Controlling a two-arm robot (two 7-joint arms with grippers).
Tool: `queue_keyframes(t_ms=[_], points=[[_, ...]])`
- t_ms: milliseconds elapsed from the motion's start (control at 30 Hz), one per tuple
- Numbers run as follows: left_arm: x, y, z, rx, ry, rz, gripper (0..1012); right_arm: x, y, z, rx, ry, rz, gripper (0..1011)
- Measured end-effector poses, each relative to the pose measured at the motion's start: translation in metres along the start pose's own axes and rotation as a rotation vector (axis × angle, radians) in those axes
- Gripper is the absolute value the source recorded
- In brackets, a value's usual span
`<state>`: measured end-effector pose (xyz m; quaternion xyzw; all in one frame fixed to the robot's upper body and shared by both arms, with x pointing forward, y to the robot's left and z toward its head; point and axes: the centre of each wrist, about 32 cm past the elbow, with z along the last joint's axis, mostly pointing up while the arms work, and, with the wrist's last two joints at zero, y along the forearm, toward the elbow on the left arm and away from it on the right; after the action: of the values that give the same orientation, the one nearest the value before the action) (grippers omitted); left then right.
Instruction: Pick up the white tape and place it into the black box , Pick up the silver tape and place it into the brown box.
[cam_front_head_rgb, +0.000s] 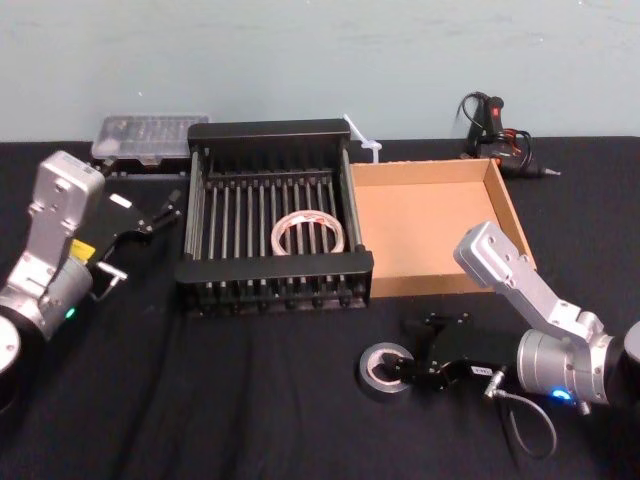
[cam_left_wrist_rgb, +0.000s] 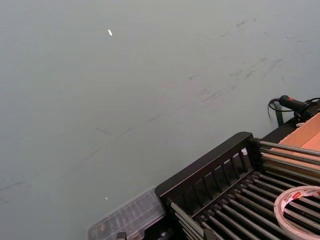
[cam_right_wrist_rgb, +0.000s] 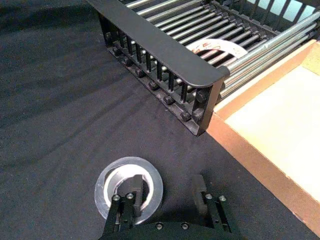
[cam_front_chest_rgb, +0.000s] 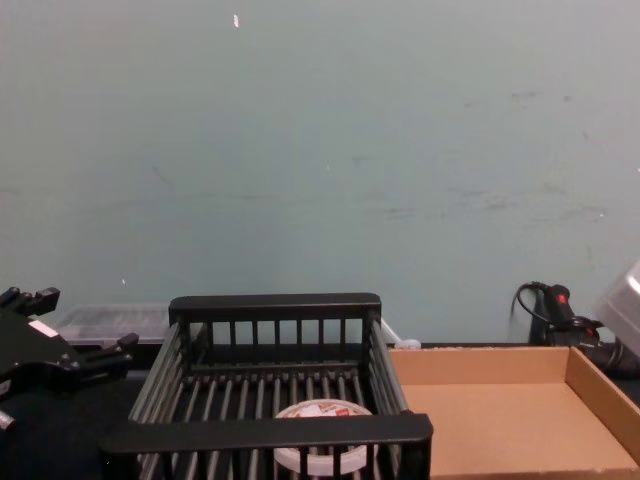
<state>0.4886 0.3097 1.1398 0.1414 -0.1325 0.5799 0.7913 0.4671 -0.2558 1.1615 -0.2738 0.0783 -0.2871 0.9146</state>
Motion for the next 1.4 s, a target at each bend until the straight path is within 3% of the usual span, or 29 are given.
queue_keyframes(t_ms=[400, 533, 800, 1033, 1400], points=[[0.0, 0.0, 0.0, 0.0, 0.0, 0.0, 1001, 0.0, 0.0, 0.0, 0.0, 0.0, 0.0, 243], [0.0, 0.0, 0.0, 0.0, 0.0, 0.0, 1001, 0.0, 0.0, 0.0, 0.0, 0.0, 0.0, 158], [0.0, 0.0, 0.0, 0.0, 0.0, 0.0, 1001, -0.0001, 0.0, 0.0, 0.001, -0.002, 0.0, 158], [0.0, 0.0, 0.0, 0.0, 0.0, 0.0, 1001, 0.0004, -0.007, 0.002, 0.034, -0.006, -0.001, 158], [0.0, 0.0, 0.0, 0.0, 0.0, 0.0, 1002, 0.0148, -0.021, 0.016, 0.125, 0.022, -0.119, 158]])
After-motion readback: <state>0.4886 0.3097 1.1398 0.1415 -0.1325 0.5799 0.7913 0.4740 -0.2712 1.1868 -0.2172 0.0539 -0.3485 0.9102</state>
